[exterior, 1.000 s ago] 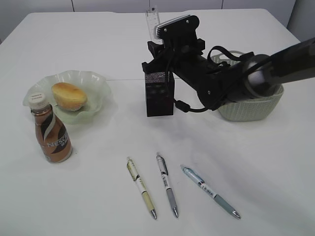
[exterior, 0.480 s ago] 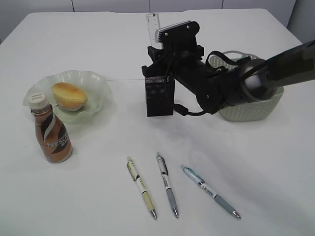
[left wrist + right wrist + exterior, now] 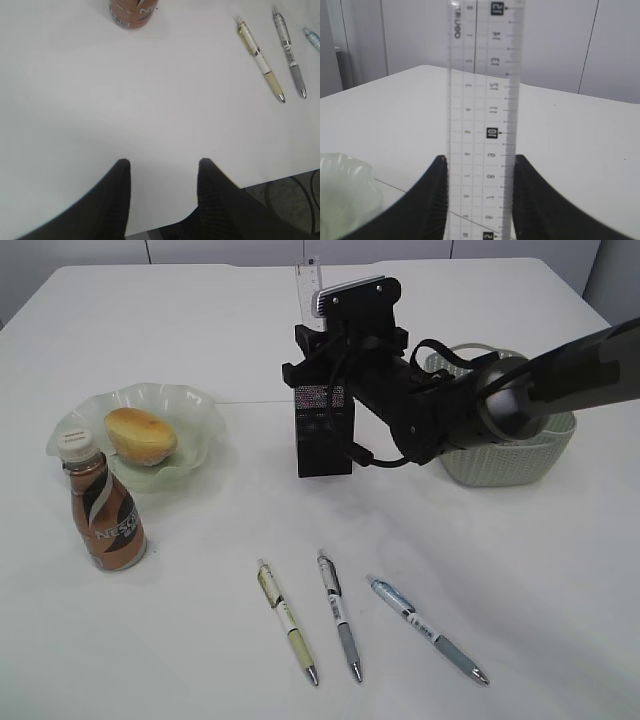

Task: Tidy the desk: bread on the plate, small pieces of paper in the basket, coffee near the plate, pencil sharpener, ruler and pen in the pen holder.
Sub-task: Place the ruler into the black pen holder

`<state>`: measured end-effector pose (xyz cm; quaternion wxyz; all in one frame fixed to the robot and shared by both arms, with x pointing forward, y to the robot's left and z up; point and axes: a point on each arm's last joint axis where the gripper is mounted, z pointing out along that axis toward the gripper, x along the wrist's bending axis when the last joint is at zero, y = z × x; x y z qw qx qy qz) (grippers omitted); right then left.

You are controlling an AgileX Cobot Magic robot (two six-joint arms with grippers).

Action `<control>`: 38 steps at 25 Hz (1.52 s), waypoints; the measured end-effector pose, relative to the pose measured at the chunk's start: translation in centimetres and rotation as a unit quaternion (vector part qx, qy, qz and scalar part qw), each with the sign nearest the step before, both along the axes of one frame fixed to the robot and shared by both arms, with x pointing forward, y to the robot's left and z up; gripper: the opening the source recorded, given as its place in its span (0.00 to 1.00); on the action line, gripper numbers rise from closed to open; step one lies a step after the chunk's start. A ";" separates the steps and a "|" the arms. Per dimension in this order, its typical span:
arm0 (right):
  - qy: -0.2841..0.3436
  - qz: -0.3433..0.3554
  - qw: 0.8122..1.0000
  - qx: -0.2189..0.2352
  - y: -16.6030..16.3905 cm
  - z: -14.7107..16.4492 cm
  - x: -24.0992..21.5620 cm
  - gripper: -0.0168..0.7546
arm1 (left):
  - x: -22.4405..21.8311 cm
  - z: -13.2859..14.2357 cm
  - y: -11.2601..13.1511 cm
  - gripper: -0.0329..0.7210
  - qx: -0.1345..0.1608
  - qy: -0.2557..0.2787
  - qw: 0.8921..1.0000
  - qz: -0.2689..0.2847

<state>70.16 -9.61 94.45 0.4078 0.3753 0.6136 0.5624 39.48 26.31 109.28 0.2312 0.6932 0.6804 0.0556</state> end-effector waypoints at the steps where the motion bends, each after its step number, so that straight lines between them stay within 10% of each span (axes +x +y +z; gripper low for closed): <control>1: 0.002 0.000 1.000 0.000 0.0 -0.1 0.0 0.40 | 0.0 0.0 0.0 0.47 0.000 0.000 1.000 0.000; 38: 0.145 -0.011 0.989 0.018 0.0 -2.1 -0.1 0.55 | 0.0 0.0 0.0 0.46 0.000 0.000 1.000 0.000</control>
